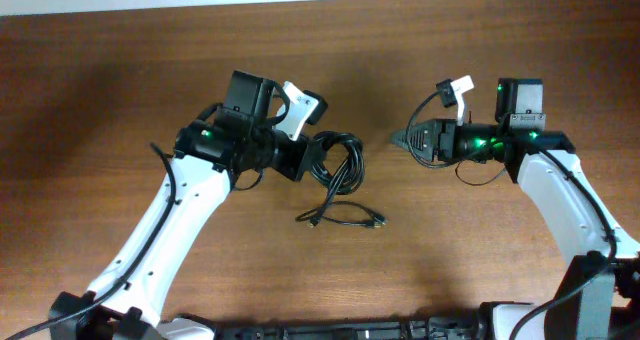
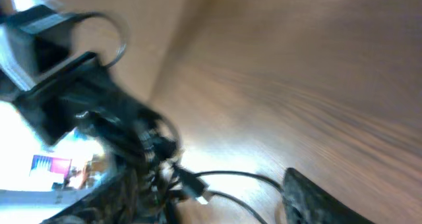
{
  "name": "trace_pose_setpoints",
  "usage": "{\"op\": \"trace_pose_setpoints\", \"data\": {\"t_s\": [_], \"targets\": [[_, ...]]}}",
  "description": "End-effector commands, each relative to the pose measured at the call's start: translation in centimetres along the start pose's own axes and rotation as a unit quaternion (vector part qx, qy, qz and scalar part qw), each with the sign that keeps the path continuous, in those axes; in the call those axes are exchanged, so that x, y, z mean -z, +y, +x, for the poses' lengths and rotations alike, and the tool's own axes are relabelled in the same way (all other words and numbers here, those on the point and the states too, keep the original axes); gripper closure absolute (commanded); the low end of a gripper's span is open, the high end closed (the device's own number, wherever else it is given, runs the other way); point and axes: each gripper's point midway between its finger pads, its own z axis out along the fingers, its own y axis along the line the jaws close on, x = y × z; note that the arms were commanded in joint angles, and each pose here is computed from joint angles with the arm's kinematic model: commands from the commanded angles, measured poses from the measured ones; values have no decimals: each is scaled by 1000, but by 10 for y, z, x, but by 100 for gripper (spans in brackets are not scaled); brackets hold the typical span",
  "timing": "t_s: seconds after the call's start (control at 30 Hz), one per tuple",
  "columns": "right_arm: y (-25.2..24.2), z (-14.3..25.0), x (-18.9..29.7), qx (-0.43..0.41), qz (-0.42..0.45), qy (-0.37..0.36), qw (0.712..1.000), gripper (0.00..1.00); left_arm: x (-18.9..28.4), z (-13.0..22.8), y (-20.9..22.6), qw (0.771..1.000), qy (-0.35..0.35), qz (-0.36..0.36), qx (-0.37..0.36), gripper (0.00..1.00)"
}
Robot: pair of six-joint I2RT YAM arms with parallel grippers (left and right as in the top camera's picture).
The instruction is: Untangle cables
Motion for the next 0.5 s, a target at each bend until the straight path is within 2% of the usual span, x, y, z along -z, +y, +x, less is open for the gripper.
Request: {"op": "trace_pose_setpoints", "data": {"t_s": [0.0, 0.03, 0.13, 0.2, 0.3, 0.33, 0.37, 0.4, 0.43, 0.47], "targets": [[52, 7, -5, 121, -120, 10, 985, 25, 8, -4, -7, 990, -13, 5, -139, 100], [57, 13, -13, 144, -128, 21, 981, 23, 8, -5, -7, 989, -13, 4, -149, 100], [42, 34, -53, 181, -44, 78, 979, 23, 7, -4, -8, 988, -12, 6, -153, 100], [52, 40, -64, 202, -61, 88, 973, 25, 1, 1, -21, 986, -1, 17, -165, 97], [53, 40, -67, 210, -59, 90, 972, 80, -9, 6, -33, 981, 21, -3, -194, 97], [53, 40, -67, 208, -59, 90, 972, 96, -11, 7, -35, 980, 23, -5, -198, 94], [53, 40, -67, 189, -57, 91, 976, 96, -11, 7, -29, 982, 26, -22, -184, 76], [53, 40, -67, 177, -56, 92, 978, 96, -11, 7, -25, 983, 27, -33, -176, 70], [53, 40, -67, 169, -55, 93, 980, 96, -10, 7, -15, 987, 30, -64, -143, 47], [53, 40, -67, 170, -56, 92, 980, 96, -9, 6, -9, 990, 29, -83, -106, 42]]}}
